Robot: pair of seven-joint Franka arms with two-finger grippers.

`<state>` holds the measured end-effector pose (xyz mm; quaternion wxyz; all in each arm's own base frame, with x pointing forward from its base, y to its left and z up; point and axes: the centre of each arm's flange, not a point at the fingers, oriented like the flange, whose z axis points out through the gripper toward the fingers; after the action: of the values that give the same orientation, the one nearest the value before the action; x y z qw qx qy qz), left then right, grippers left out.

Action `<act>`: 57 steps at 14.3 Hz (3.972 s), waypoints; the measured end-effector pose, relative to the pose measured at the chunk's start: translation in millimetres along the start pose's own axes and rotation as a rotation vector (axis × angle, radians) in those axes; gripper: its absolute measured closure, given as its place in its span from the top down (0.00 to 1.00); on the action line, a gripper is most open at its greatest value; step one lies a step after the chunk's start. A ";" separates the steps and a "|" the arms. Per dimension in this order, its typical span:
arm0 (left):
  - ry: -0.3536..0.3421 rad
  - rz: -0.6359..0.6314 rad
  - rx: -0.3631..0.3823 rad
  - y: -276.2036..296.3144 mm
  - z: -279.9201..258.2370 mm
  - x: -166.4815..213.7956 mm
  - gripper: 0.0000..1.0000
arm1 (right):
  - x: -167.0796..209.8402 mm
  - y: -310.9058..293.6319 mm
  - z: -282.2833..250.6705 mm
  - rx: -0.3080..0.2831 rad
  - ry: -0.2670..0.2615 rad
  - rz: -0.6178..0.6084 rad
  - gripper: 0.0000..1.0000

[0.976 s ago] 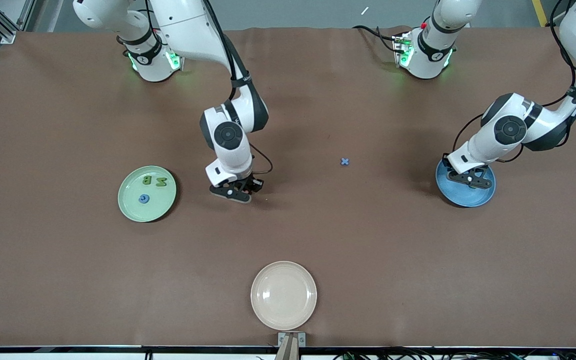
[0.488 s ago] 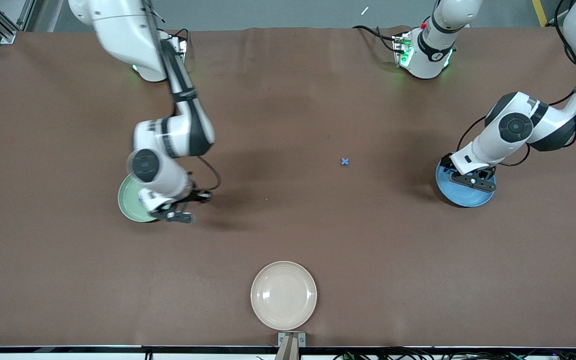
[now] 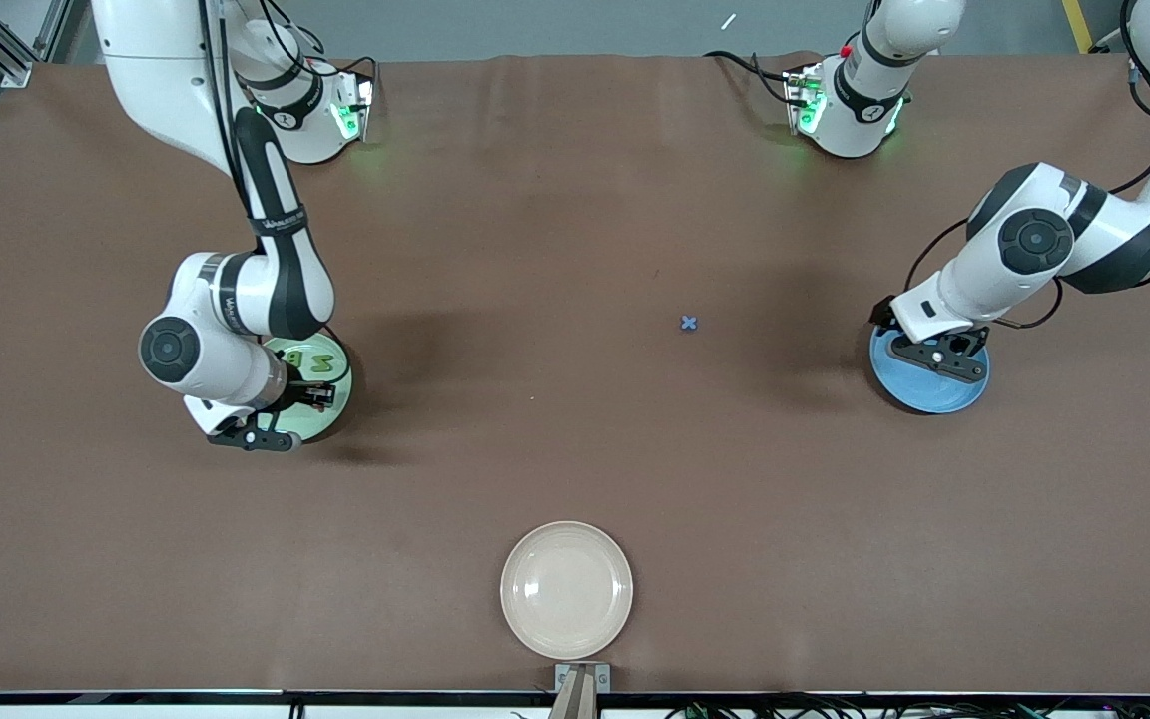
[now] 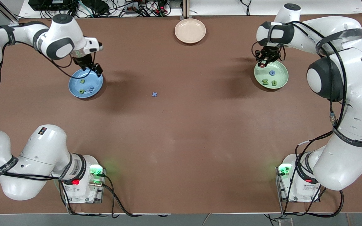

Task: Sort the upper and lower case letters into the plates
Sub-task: 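Release the Q over the green plate while the left gripper reaches the x, then grasp the x with the left gripper while the right gripper withdraws, then carry the x to the blue plate with the left gripper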

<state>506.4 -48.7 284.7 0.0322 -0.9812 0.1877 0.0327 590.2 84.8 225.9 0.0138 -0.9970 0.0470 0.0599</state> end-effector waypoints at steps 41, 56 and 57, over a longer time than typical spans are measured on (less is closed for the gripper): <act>0.040 -0.412 -0.119 300.1 88.7 44.9 0.27 | 10.3 94.5 -274.0 -0.024 -0.066 -0.023 1.00; 0.075 -0.283 -0.006 72.3 3.7 56.7 0.27 | -48.5 115.9 -304.0 -0.015 -0.083 0.007 1.00; 0.064 -0.265 -0.006 53.9 8.7 49.6 0.27 | -48.8 113.4 -304.2 -0.015 -0.080 0.001 1.00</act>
<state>532.0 -116.2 269.5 0.0271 -0.9980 0.0573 -0.0024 567.2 -33.7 531.2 0.0082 -0.9938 0.0464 0.1003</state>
